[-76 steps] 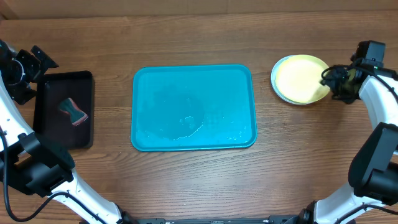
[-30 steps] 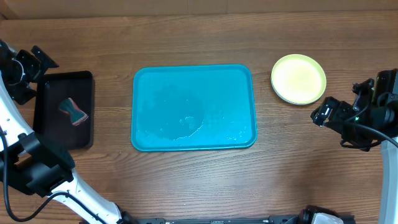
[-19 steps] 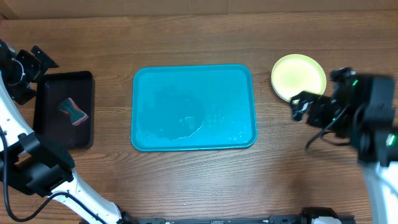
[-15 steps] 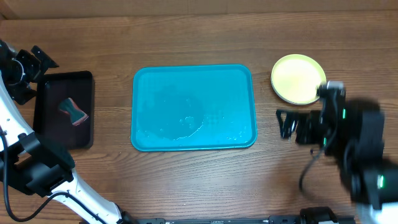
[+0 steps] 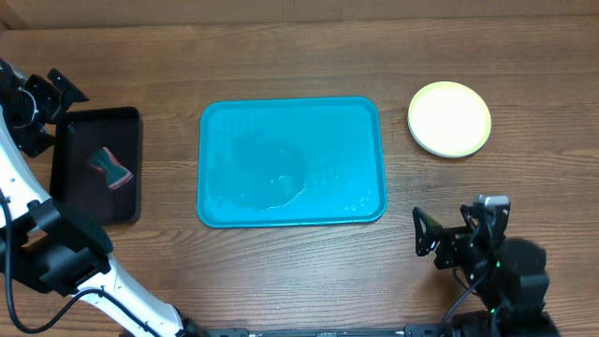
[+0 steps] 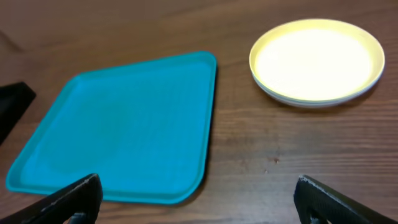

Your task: Clean dirty plates on tray and stack at the side

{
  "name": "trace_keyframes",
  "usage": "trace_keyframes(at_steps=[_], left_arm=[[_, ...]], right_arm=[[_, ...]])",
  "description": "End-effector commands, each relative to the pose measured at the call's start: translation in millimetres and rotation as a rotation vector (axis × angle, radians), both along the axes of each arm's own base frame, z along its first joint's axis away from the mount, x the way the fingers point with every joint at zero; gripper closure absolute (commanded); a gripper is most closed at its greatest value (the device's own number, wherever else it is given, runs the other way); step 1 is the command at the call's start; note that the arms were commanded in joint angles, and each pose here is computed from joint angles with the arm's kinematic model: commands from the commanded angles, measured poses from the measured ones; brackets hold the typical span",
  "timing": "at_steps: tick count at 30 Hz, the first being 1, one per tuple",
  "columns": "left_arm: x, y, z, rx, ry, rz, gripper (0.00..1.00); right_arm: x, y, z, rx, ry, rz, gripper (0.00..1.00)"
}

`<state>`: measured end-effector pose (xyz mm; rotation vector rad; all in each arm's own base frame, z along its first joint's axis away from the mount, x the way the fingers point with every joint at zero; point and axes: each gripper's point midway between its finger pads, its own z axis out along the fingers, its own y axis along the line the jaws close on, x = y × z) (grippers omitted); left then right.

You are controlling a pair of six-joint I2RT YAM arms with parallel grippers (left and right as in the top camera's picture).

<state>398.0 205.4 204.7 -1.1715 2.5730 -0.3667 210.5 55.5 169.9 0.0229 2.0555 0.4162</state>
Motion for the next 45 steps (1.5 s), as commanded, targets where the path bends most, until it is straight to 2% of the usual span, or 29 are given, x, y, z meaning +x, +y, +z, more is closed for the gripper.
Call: trace_keyframes(at_steps=[1, 13, 26, 29, 33, 45], left_arm=[[2, -4, 9, 0.002, -0.022, -0.006, 0.0], [2, -4, 9, 0.002, -0.022, -0.006, 0.0], [2, -4, 9, 0.002, -0.022, -0.007, 0.0], [2, -4, 9, 0.002, -0.022, -0.007, 0.0], [2, -4, 9, 0.002, -0.022, -0.006, 0.0], [2, -4, 9, 0.002, -0.022, -0.007, 0.0]], right_arm=[[2, -13, -8, 0.06, -0.072, -0.089, 0.0], [25, -33, -13, 0.112, -0.278, -0.186, 0.0], [35, -51, 30, 0.052, -0.561, -0.261, 0.0], [35, -50, 26, -0.024, -0.555, -0.242, 0.0], [36, -53, 0, -0.089, -0.458, -0.241, 0.0], [36, -55, 0, -0.103, -0.462, -0.25, 0.0]])
